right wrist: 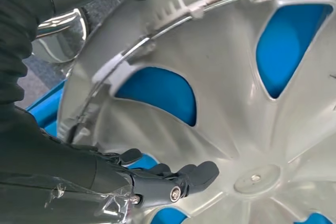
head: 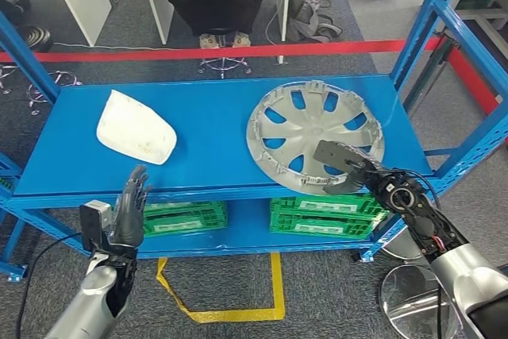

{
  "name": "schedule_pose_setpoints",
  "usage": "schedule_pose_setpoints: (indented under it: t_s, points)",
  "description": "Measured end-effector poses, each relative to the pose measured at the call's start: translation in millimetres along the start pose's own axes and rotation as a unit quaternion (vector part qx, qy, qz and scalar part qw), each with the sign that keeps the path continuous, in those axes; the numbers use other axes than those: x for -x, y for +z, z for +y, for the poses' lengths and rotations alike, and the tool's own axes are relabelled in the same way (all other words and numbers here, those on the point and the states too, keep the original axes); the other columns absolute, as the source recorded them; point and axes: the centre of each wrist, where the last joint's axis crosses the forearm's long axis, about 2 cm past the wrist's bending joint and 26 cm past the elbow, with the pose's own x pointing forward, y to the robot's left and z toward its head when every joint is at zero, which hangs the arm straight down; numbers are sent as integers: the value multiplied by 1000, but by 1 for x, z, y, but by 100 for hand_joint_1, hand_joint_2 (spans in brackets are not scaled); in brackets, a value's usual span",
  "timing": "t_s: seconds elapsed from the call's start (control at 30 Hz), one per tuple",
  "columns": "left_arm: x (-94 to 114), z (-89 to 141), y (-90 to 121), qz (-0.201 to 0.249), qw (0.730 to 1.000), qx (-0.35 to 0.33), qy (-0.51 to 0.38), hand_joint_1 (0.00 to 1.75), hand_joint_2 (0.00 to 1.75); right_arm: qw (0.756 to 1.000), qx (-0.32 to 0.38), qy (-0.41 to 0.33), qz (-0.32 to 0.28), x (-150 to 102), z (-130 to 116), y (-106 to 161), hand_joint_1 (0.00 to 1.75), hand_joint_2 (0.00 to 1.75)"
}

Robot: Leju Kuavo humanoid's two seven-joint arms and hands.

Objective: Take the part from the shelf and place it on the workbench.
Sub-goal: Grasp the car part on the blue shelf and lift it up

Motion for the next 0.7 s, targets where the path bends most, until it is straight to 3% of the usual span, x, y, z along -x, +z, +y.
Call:
schedule_pose_setpoints:
  t_s: [0.4,0.7]
  points:
    - [-3,0,-5,-6,1000,-1,-1,0,0,1000,-23,5,-2,11,-6,-20,0,175]
    - [-4,0,-6,-15,1000,-6,4,0,0,999,3,30,-9,23,2,-32,0,175]
